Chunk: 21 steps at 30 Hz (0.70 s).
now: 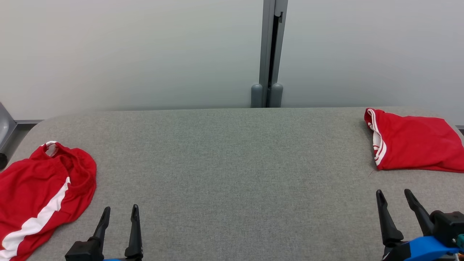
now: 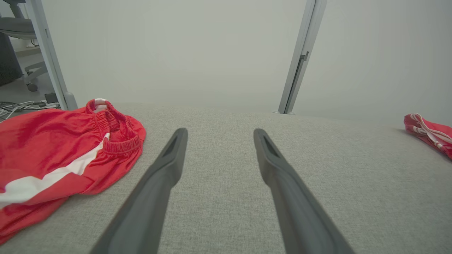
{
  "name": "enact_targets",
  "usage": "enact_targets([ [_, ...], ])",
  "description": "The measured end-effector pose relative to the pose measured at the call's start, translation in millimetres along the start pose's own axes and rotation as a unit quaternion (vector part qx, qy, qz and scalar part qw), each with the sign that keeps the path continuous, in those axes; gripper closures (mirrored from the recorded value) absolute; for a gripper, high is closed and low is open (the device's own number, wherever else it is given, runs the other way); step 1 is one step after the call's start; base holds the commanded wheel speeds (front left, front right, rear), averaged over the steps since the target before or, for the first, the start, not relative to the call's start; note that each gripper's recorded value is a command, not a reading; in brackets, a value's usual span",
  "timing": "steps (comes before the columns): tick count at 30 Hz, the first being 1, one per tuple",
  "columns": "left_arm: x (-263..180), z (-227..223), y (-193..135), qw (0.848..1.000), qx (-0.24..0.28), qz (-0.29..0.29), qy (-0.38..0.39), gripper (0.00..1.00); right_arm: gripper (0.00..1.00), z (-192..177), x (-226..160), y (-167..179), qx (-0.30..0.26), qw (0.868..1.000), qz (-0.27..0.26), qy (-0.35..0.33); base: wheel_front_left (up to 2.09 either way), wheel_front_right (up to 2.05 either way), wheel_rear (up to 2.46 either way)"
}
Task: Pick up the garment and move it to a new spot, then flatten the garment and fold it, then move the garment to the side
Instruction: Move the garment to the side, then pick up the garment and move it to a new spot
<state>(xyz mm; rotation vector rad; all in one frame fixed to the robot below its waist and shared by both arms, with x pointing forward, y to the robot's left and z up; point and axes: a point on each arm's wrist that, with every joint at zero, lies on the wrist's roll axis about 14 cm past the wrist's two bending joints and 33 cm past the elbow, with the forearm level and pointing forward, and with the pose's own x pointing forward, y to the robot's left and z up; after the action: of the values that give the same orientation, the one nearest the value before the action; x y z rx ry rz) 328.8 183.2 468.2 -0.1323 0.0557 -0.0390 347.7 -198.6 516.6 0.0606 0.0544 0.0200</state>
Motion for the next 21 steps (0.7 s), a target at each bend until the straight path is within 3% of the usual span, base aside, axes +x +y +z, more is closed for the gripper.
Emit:
enact_targets([
  [21,-11.5,9.7,14.9,1.000,0.005,0.023,-0.018,0.00,0.00,-9.0,6.9,17.8,0.015,0.999,0.028,0.008,0.00,0.00,0.00],
])
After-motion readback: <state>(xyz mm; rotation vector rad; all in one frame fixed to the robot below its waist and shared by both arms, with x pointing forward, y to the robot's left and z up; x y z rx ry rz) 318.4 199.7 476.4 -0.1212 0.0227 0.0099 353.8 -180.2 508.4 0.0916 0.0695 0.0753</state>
